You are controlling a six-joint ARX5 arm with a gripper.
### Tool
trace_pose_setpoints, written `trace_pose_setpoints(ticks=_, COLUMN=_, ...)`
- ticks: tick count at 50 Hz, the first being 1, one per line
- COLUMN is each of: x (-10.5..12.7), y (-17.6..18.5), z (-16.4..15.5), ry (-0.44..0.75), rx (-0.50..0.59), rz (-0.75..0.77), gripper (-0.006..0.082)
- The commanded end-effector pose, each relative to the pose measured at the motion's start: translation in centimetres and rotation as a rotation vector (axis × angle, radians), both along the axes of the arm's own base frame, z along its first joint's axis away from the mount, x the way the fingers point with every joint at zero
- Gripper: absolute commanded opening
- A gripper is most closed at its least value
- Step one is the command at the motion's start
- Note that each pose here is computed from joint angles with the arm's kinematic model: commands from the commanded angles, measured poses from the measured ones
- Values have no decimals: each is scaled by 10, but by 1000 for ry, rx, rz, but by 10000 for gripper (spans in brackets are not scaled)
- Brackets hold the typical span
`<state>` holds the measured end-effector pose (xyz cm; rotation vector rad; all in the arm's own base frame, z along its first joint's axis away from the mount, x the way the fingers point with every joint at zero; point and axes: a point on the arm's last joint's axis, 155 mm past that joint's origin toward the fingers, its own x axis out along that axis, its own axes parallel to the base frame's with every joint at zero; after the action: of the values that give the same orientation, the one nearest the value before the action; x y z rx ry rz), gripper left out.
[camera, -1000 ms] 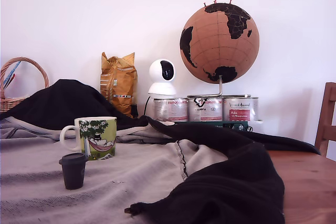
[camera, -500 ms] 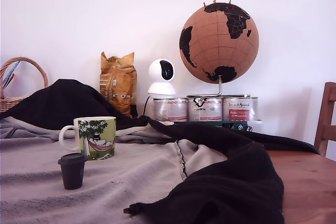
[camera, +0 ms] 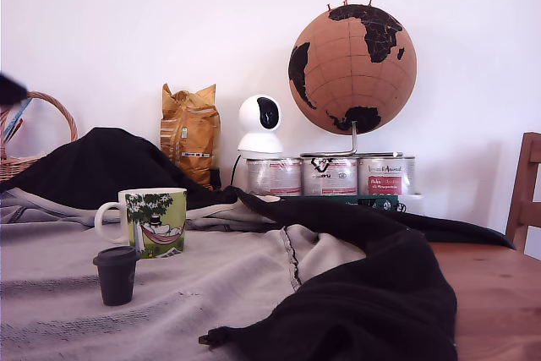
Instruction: Pick the grey coffee capsule and place it inside the green coffee cup
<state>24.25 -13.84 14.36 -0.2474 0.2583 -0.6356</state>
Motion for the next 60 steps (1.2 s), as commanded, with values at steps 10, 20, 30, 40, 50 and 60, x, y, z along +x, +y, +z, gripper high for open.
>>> trace_pose_setpoints(ticks=10, x=2, y=-24, z=-48, ry=21, rx=214, rz=-100, gripper=575)
trace_pose_setpoints(ticks=20, x=6, y=-30, z=-76, ry=56, rx=303, rz=-118, gripper=575)
trace_pose_setpoints(ticks=30, x=20, y=-33, z=-89, ry=64, rx=361, rz=-120, gripper=576)
trace_pose_setpoints(ticks=40, x=37, y=-39, z=-102, ry=102, rx=381, rz=-120, gripper=576)
trace_pose_setpoints(ticks=50, x=51, y=-46, z=-121, ry=169, rx=406, rz=-133, gripper=566)
trace_pose_setpoints(ticks=60, x=62, y=-51, z=-130, ry=195, rx=415, rz=-139, gripper=304)
